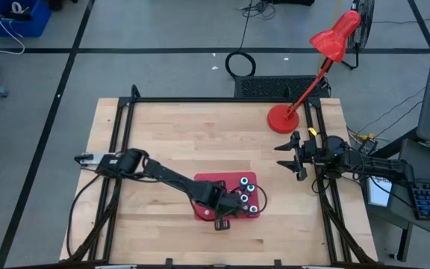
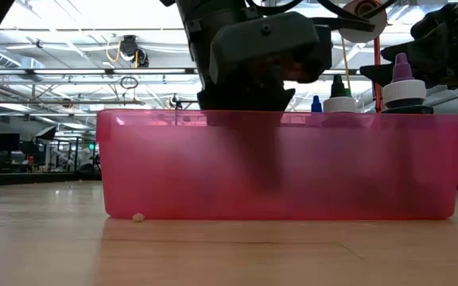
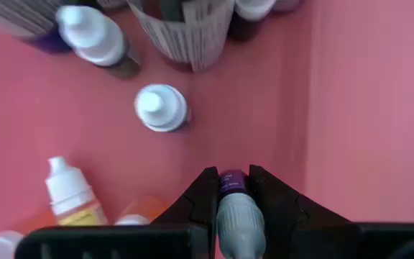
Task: Pick & Place food coloring
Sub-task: Put the small violet food coloring bottle into the bin, then return to Home Position
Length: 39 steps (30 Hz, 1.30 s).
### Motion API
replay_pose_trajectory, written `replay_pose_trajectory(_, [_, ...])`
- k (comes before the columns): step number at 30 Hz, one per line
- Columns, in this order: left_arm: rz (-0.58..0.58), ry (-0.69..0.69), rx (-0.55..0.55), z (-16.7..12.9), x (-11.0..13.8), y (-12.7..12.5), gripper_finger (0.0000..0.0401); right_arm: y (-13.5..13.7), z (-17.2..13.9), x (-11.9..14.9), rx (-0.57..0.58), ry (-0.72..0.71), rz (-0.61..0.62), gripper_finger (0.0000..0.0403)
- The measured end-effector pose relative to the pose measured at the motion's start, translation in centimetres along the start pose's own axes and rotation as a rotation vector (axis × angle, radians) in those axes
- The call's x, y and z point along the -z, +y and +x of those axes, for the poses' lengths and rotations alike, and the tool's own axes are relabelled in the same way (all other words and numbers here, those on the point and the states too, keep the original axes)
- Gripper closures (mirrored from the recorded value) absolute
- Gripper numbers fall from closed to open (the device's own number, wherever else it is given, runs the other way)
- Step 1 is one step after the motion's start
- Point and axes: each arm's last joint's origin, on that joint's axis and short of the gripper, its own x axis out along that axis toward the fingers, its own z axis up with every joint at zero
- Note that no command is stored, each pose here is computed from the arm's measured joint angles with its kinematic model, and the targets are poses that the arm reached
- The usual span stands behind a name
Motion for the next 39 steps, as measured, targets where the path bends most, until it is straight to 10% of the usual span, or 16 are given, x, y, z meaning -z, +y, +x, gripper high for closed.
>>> replay_pose_trajectory(10, [-0.03, 0.026, 0.002, 1.3, 0.4, -0.2, 0.0339, 0.0, 0.0, 0.1, 0.0, 0.006, 0.001, 0.0165])
replay_pose_trajectory(26, [-0.123, 0.026, 0.09, -0.2, -0.5, 0.8, 0.0184, 0.0, 0.0, 0.0, 0.001, 0.005, 0.001, 0.0165])
replay_pose_trajectory(32, [-0.107, -0.052, 0.187, -5.4, -1.7, 1.3, 0.0177, 0.0, 0.0, 0.0, 0.0, 0.005, 0.001, 0.0165])
replay_pose_trajectory(39, [0.075, -0.385, 0.174, -18.9, -0.9, 0.2, 0.0176, 0.0, 0.0, 0.0, 0.0, 0.005, 0.001, 0.0165])
